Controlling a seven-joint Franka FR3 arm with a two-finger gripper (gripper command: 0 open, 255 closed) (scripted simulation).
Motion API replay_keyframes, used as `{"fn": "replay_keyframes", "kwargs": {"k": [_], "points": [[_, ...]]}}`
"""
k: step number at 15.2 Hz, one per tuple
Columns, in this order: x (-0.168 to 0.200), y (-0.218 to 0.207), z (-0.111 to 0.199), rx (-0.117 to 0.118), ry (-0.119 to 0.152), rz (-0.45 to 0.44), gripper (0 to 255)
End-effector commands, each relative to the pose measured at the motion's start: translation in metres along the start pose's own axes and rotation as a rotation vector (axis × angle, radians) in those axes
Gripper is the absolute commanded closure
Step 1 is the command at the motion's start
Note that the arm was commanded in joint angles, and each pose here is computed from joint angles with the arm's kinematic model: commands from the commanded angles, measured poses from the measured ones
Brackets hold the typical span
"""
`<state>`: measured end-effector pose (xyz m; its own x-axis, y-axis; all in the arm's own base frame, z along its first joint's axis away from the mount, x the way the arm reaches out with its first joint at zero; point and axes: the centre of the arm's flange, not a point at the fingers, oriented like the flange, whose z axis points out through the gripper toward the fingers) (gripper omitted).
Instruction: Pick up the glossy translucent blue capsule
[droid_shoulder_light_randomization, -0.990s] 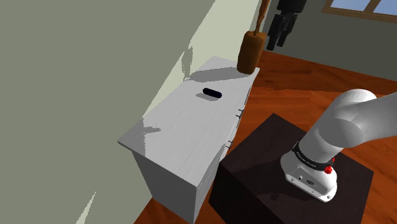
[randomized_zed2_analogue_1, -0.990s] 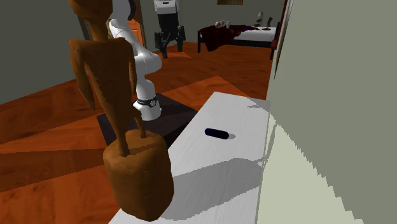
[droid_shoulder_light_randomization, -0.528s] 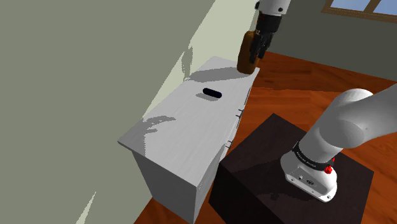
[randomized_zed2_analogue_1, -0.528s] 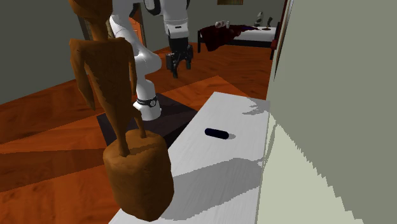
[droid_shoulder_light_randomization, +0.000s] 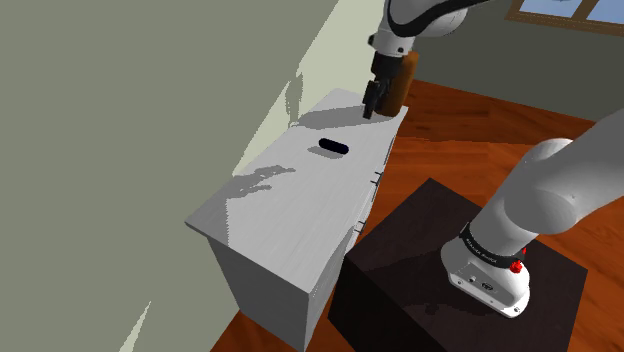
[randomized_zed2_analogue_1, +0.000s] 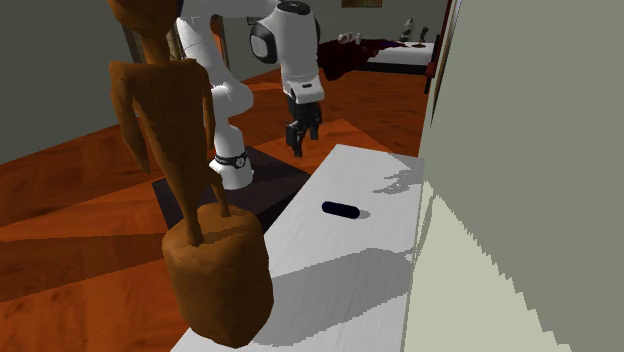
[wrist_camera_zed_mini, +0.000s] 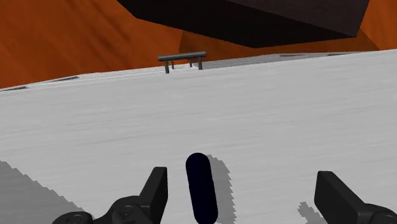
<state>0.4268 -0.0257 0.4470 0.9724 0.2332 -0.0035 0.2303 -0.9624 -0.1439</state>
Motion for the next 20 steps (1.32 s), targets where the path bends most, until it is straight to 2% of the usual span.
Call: {"fn": "replay_keyframes", "kwargs": {"k": [1, 13, 20], "points": [[0.015, 0.008, 0.019, 0.003, 0.003, -0.023, 0], [0.116, 0.029, 0.136, 0.029, 0.011, -0.155, 0], [0.117, 0.034, 0.172, 0.029, 0.011, -0.155, 0]]}}
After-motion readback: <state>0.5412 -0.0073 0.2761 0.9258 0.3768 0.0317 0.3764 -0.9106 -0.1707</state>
